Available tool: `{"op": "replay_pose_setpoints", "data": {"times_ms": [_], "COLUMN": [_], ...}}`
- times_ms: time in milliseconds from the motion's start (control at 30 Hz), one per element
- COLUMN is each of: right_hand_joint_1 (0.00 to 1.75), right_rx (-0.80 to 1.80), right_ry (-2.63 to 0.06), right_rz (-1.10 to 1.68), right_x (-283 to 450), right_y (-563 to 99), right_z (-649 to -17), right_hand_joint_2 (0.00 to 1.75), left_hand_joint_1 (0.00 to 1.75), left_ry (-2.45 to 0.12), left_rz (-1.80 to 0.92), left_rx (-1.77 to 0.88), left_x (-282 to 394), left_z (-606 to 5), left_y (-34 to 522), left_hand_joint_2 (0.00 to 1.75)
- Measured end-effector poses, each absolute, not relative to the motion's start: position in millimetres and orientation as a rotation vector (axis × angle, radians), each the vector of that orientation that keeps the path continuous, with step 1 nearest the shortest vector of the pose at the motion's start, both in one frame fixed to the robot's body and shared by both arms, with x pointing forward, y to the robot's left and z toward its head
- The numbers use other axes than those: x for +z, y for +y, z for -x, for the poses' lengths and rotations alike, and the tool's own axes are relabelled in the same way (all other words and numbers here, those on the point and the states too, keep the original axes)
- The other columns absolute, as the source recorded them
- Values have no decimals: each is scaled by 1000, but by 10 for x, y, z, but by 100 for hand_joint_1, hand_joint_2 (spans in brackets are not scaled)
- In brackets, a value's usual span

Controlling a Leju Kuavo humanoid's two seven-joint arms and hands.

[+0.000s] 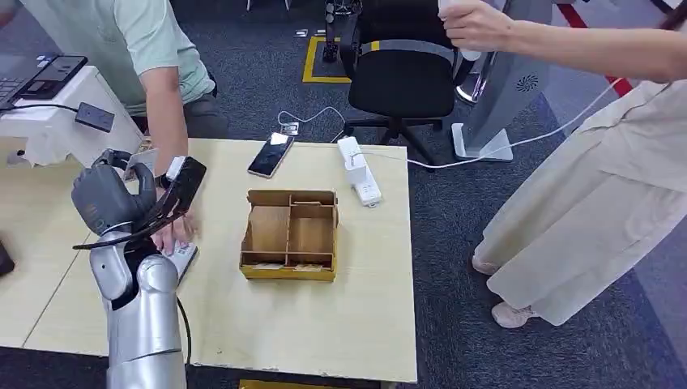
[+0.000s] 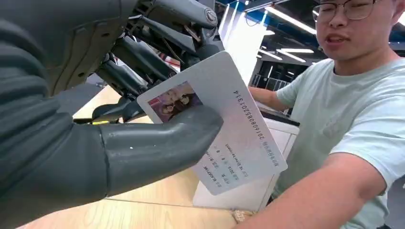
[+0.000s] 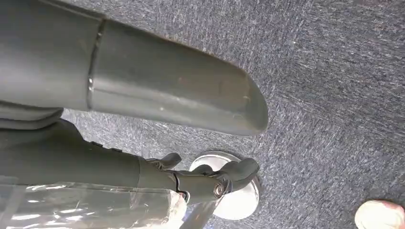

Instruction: Pass the card to the sensor for recognition and then transmit it.

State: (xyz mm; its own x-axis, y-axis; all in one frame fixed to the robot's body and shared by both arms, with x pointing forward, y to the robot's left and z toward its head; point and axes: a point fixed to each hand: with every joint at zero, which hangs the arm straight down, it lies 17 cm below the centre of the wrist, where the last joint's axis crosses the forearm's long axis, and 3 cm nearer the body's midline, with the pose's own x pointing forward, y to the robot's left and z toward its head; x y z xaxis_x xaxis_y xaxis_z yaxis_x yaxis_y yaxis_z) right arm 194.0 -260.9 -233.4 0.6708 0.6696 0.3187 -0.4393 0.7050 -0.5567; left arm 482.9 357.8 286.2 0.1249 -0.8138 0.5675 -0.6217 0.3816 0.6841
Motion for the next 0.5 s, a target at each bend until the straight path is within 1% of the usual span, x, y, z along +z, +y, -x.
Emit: {"op": "replay_pose_setpoints", "data": {"times_ms": [500], "right_hand_joint_1": [0], "right_rx": [655], "right_ry": [-530], "right_rz": [464], "right_x": [-2343], "right_y": [-2608], "right_z": [-1913], "right_hand_joint_2": [0], "left_hand_joint_1": [175], "left_ry": [-1571], "left_rz": [-1312], "left_rx": [-223], "left_x": [2839], "left_z": [-4826], "left_y": [3570], "left_hand_joint_2": [175]}}
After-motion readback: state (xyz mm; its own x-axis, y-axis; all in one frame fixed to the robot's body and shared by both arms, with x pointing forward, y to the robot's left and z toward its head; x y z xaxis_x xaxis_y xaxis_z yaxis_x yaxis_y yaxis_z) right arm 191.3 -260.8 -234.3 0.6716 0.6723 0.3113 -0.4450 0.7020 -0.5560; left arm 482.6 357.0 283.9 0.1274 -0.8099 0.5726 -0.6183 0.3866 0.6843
